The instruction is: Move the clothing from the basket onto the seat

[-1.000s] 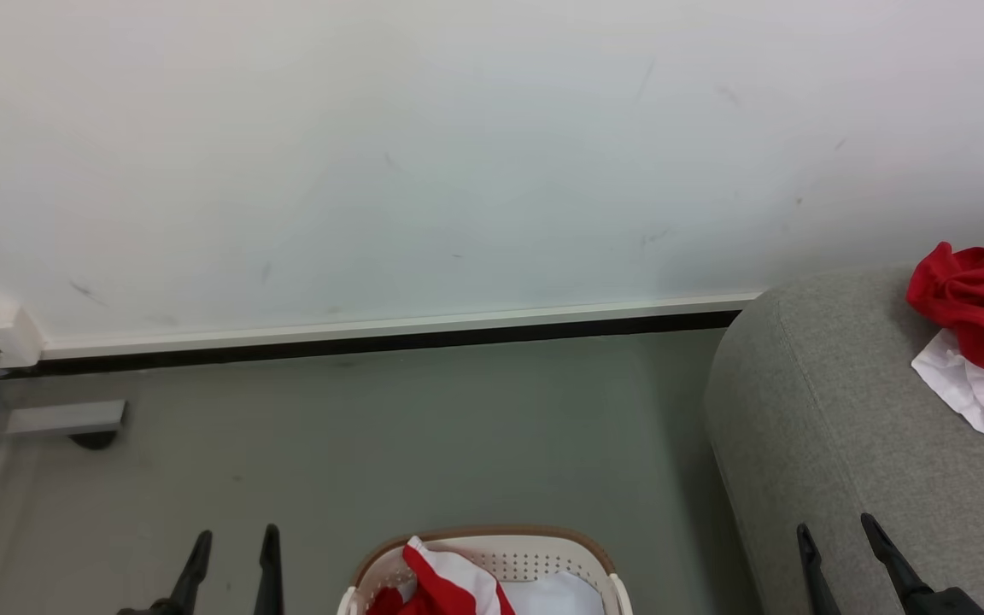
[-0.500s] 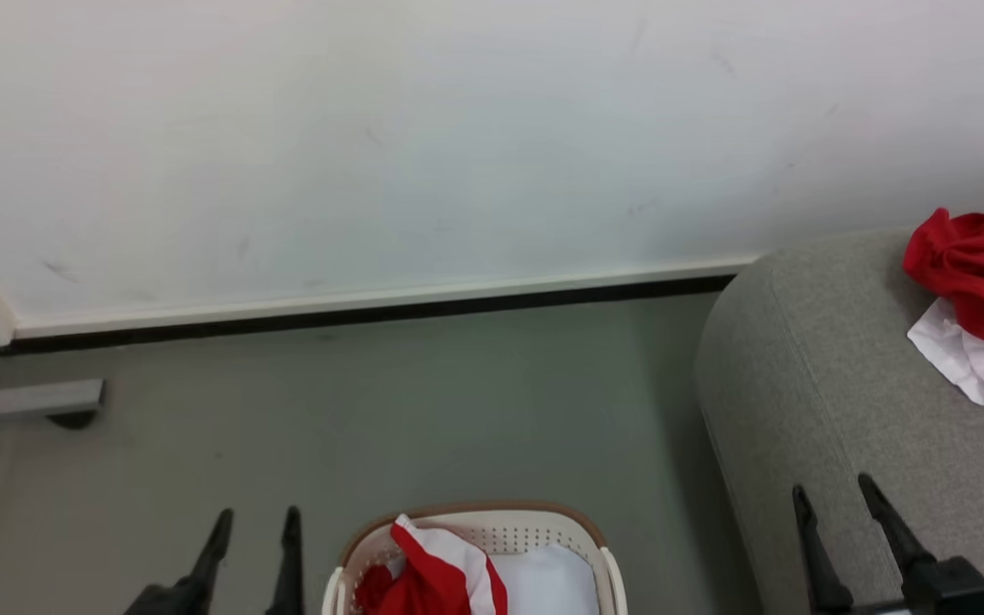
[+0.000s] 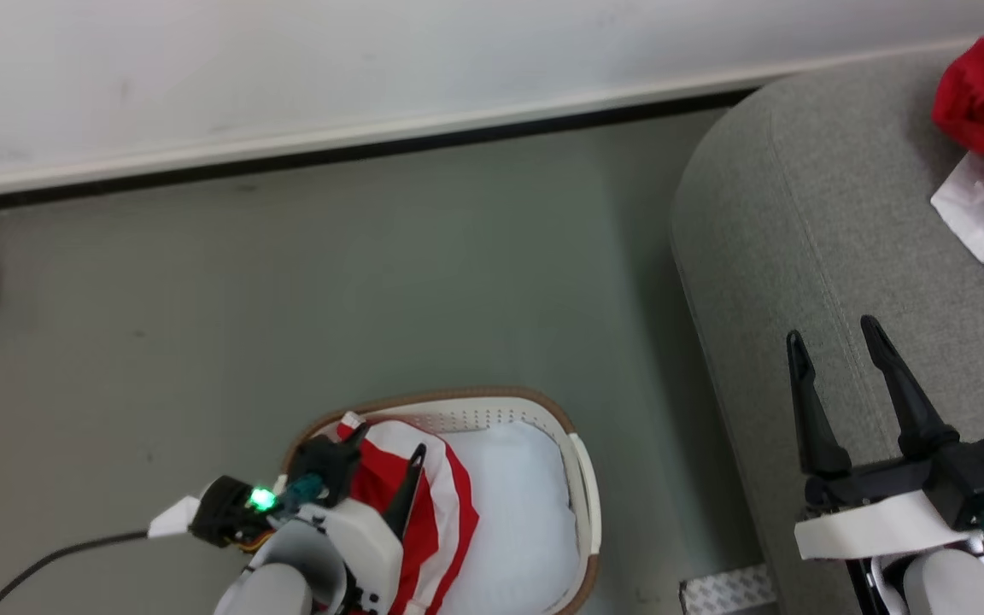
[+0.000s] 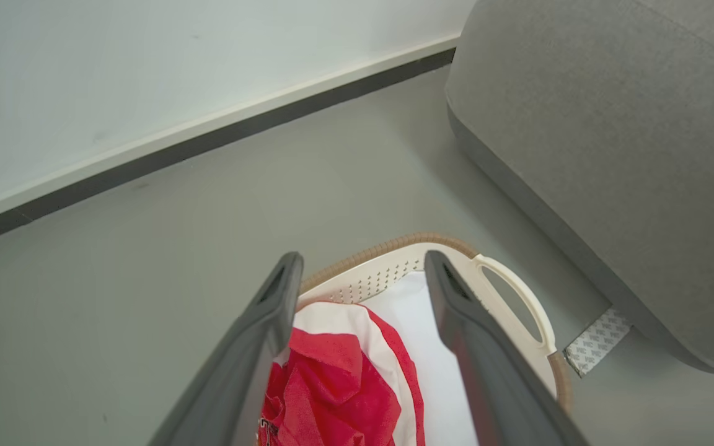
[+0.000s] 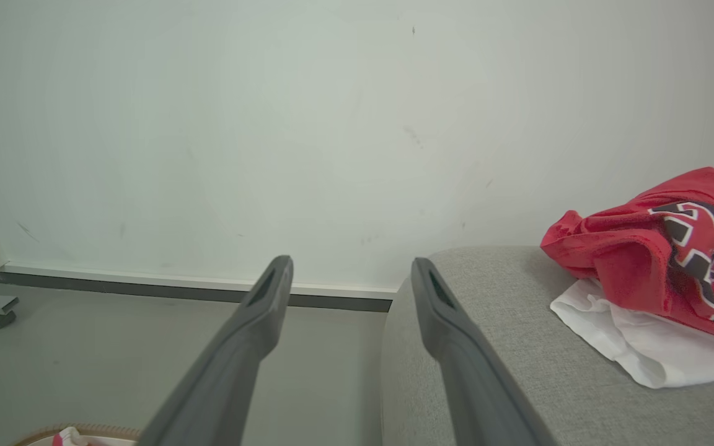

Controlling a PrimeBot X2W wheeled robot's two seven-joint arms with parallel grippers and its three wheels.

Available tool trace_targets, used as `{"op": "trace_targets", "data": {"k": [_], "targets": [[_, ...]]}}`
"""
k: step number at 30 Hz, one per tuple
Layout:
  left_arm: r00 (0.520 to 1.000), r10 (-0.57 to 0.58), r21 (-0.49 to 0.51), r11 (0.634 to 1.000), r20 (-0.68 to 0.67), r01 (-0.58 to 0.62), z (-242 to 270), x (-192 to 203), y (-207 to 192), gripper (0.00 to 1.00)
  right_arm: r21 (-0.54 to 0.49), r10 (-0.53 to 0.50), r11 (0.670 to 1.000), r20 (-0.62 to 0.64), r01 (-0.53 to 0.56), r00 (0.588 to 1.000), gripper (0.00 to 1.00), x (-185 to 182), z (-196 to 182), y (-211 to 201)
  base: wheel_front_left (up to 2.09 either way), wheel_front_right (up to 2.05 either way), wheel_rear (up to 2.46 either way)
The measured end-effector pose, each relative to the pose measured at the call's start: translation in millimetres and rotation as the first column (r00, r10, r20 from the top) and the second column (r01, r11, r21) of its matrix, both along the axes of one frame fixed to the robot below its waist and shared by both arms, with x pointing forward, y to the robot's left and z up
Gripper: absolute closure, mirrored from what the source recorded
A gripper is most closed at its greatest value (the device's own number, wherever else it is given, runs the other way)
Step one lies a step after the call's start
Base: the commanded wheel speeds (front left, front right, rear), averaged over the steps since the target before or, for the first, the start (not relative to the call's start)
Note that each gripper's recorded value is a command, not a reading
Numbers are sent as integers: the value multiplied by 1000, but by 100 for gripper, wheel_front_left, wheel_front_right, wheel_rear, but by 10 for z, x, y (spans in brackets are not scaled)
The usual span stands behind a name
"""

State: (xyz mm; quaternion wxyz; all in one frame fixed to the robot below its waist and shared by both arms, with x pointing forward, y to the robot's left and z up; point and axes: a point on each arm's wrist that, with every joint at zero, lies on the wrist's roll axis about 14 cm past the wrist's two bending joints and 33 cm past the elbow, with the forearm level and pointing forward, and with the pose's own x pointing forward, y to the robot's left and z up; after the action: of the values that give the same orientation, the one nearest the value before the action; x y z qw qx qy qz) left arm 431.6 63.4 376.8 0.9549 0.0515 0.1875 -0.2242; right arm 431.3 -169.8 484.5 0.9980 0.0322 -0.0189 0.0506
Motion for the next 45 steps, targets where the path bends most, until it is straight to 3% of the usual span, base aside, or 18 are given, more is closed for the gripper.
{"op": "trace_targets", "data": {"k": [8, 15, 26, 34, 35, 36, 37, 42, 45], "targets": [[954, -112, 51, 990, -277, 131, -912, 90, -310, 0, 5, 4, 1000, -24, -4, 1000, 0, 386, -248, -20, 0, 0, 0], [861, -110, 74, 983, -496, 168, -1727, -4, -317, 0, -4, 2, 1000, -61, -2, 998, 0, 641, -551, -74, 0, 0, 0], [748, -147, 47, 972, -647, 232, -2501, -177, -521, 0, -26, -5, 1000, -138, 2, 990, 0, 776, -1061, -143, 0, 0, 0], [706, -119, 110, 956, -698, 270, -2874, -313, -420, 0, -38, 5, 999, -169, -11, 986, 0, 789, -1276, -124, 0, 0, 0], [707, -126, 109, 955, -696, 277, -2891, -320, -431, 36, -40, 4, 999, -172, -11, 985, 0, 787, -1287, -129, 0, 0, 0], [710, -131, 110, 953, -692, 283, -2902, -328, -441, 81, -43, 2, 999, -173, -10, 985, 0, 784, -1293, -136, 0, 0, 0], [714, -143, 109, 950, -685, 294, -2903, -331, -455, 100, -44, 1, 999, -174, -8, 985, 0, 779, -1295, -142, 0, 0, 0], [731, -155, 98, 952, -665, 291, -2804, -322, -476, 100, -48, -17, 999, -182, 9, 983, 0, 732, -1285, -188, 0, 0, 0], [766, -152, 86, 962, -625, 261, -2648, -234, -474, 100, -43, -20, 999, -179, 12, 984, 0, 702, -1229, -183, 0, 0, 0]]}}
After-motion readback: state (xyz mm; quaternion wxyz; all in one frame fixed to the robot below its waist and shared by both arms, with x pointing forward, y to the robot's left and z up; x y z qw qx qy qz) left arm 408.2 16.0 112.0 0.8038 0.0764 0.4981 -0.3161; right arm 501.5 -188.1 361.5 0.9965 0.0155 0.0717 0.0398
